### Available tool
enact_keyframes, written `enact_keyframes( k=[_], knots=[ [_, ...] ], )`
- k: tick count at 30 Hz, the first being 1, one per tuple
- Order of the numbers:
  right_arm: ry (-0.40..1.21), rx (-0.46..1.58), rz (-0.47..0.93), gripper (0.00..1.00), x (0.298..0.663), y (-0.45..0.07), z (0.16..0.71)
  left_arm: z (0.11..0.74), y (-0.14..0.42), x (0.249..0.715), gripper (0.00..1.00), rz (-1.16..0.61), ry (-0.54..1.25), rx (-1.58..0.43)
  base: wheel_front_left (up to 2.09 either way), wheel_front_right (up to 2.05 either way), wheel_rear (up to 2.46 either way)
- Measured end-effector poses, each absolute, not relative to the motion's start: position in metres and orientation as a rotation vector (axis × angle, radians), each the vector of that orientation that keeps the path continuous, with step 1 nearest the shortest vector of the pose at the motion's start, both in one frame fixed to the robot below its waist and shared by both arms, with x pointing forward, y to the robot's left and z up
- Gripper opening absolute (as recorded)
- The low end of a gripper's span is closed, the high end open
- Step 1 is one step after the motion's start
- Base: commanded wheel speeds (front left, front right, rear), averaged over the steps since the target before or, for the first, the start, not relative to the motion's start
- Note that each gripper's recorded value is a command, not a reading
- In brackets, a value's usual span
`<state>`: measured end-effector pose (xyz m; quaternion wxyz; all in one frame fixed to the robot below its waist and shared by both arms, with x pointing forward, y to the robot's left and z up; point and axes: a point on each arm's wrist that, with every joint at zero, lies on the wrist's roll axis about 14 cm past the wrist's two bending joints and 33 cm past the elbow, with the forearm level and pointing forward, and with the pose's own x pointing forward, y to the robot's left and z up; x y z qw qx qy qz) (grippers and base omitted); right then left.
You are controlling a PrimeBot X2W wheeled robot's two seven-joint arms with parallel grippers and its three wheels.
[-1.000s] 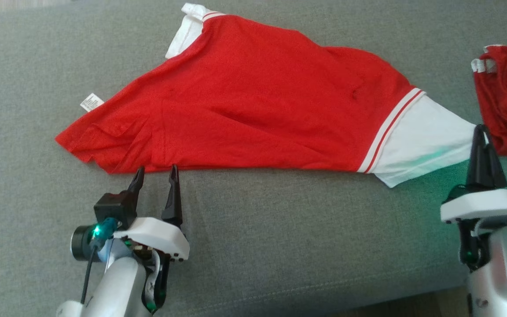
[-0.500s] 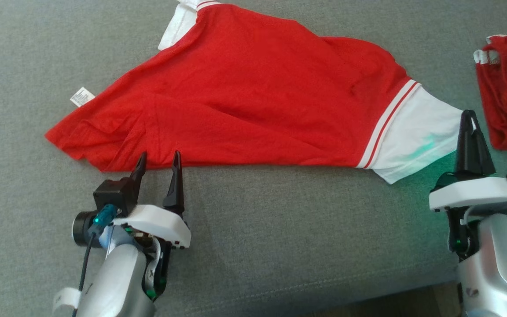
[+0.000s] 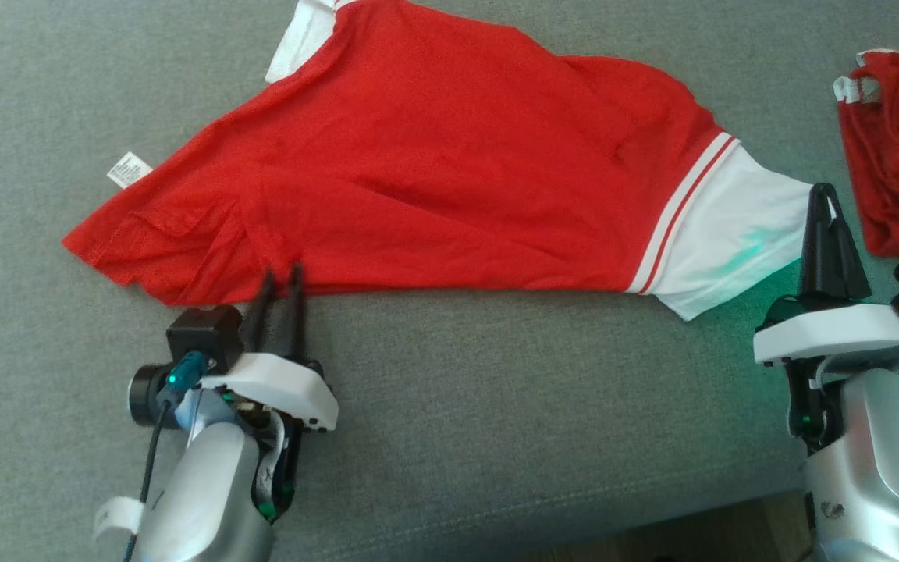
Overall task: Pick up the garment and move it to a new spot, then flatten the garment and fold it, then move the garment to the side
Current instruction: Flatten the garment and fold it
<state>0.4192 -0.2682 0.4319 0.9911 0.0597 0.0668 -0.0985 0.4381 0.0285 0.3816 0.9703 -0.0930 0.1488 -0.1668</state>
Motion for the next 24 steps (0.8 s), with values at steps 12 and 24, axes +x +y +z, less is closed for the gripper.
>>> enact_keyframes(
  k=[12, 24],
  knots=[
    [-0.007, 0.172, -0.150, 0.00, 0.431, -0.253, 0.480, 0.479, 0.042, 0.456, 0.00, -0.324, 0.012, -0.204, 0.00, 0.00, 0.00],
    [-0.449, 0.075, 0.023, 0.00, 0.462, -0.232, 0.662, 0.656, 0.104, 0.490, 0.00, -0.282, -0.470, 0.019, 0.00, 0.00, 0.00]
  ],
)
